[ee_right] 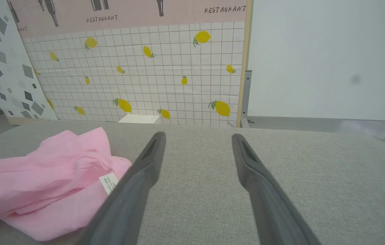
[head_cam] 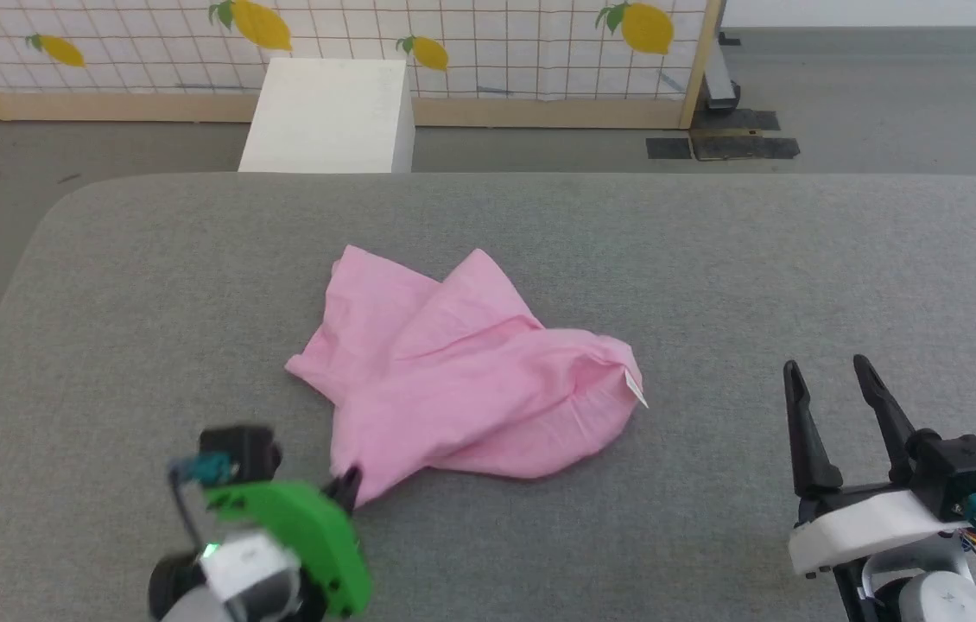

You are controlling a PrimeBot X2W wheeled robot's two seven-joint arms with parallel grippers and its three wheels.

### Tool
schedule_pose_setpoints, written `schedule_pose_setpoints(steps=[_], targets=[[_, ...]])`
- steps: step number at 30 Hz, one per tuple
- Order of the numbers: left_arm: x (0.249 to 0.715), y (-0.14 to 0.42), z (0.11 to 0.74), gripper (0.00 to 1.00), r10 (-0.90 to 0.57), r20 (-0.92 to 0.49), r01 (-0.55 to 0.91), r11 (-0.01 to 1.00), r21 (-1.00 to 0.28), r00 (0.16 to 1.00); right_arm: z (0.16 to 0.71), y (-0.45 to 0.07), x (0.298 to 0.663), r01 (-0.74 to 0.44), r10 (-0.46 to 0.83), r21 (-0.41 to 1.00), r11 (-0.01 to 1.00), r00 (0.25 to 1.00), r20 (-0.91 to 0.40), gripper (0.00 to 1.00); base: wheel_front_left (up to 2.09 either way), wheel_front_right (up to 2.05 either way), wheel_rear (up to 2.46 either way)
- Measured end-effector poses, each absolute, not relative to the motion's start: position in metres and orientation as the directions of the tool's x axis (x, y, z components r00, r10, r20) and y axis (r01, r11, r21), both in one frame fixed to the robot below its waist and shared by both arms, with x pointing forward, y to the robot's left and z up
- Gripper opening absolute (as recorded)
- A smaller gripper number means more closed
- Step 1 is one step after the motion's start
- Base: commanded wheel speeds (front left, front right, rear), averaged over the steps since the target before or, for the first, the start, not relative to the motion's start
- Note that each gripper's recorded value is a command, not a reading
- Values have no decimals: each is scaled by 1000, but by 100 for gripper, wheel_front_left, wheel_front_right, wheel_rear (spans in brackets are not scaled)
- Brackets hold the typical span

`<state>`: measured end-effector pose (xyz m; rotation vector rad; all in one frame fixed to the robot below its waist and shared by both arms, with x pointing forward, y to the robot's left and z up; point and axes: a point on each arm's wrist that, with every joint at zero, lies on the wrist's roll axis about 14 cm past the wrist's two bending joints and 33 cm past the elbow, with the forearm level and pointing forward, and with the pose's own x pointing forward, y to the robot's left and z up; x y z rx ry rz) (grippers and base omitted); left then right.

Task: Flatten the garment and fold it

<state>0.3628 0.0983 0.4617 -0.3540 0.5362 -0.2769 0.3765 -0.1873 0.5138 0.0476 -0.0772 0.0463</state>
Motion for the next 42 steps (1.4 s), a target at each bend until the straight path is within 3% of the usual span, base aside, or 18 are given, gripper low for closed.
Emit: schedule_pose_setpoints(steps=[9, 11, 14, 19, 24, 33, 42], targets=[[308, 174, 407, 0, -99, -653, -160, 932, -325, 751, 508, -172, 386, -93, 90, 49, 994, 994, 63, 100, 0, 0, 0], [309, 190, 404, 100, -29, -641, -211, 932, -294, 767, 506, -167, 387, -106, 103, 51, 993, 993, 56, 100, 0, 0, 0], [319, 202, 412, 100, 48, -562, -252, 922, -292, 826, 504, -161, 389, -124, 122, 51, 991, 992, 43, 100, 0, 0, 0], [347, 205, 456, 100, 123, -283, -228, 898, -377, 951, 500, -140, 391, -183, 184, 52, 982, 983, -3, 100, 0, 0, 0], [357, 199, 485, 100, 138, -85, -161, 904, -395, 987, 474, -104, 380, -286, 292, 60, 956, 939, -179, 100, 0, 0, 0], [366, 200, 517, 100, 166, 70, -129, 923, -362, 984, 410, -70, 351, -395, 368, 70, 916, 755, -543, 100, 0, 0, 0], [361, 215, 508, 100, 195, 62, -164, 928, -335, 979, 380, -59, 352, -479, 356, 29, 877, 609, -709, 100, 0, 0, 0]])
